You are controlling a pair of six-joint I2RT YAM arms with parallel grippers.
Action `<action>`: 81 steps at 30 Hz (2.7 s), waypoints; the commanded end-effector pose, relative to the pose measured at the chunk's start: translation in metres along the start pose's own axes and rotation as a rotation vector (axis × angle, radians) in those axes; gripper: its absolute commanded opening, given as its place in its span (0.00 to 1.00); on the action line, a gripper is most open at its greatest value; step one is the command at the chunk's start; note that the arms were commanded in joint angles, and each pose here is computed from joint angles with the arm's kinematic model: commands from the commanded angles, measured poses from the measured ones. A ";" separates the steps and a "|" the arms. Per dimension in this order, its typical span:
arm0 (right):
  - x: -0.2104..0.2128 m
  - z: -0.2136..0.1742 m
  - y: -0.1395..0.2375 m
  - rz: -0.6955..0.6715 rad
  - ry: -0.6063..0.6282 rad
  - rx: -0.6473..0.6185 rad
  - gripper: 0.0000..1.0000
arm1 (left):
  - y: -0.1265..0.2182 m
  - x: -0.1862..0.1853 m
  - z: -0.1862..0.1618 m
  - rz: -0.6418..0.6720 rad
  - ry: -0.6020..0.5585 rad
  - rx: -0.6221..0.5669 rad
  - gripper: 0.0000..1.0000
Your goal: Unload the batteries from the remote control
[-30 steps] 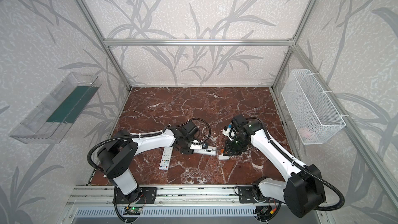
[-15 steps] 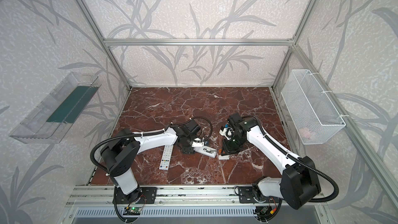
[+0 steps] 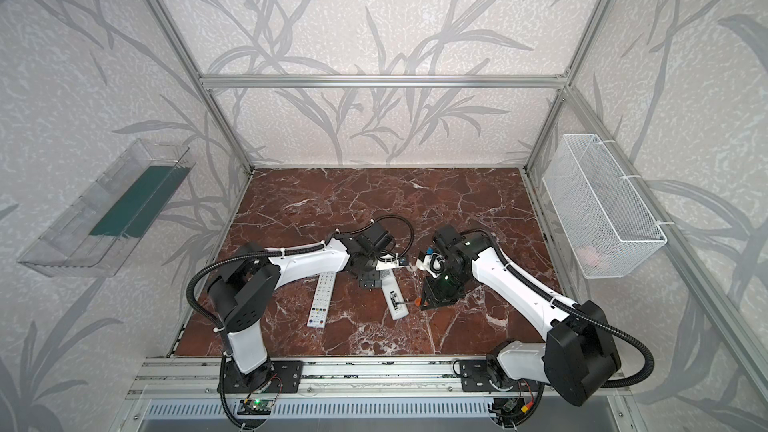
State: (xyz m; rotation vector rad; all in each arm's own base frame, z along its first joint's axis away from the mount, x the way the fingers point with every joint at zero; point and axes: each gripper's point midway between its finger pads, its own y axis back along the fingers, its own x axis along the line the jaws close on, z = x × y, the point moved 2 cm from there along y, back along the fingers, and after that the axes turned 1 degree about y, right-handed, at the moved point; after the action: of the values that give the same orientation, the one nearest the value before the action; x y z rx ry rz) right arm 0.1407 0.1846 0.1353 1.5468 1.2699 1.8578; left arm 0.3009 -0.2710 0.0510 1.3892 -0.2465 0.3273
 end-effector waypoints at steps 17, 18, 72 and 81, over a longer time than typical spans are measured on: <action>0.011 0.016 -0.017 0.084 0.052 -0.069 0.00 | 0.012 0.004 -0.019 -0.061 0.247 0.034 0.99; 0.010 0.016 -0.019 0.080 0.057 -0.073 0.00 | 0.017 0.007 -0.018 -0.073 0.310 0.026 0.99; 0.019 0.026 -0.014 0.133 0.133 -0.201 0.00 | 0.049 -0.038 -0.018 -0.726 1.344 -0.152 0.78; 0.012 0.012 -0.024 0.087 0.113 -0.120 0.00 | 0.048 -0.042 -0.024 -0.715 1.342 -0.132 0.78</action>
State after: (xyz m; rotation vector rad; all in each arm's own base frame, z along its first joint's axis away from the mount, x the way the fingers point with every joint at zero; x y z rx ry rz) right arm 0.1457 0.2093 0.1168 1.4747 1.0965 2.0590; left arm 0.2493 -0.2492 0.0723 0.7925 1.2837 0.5431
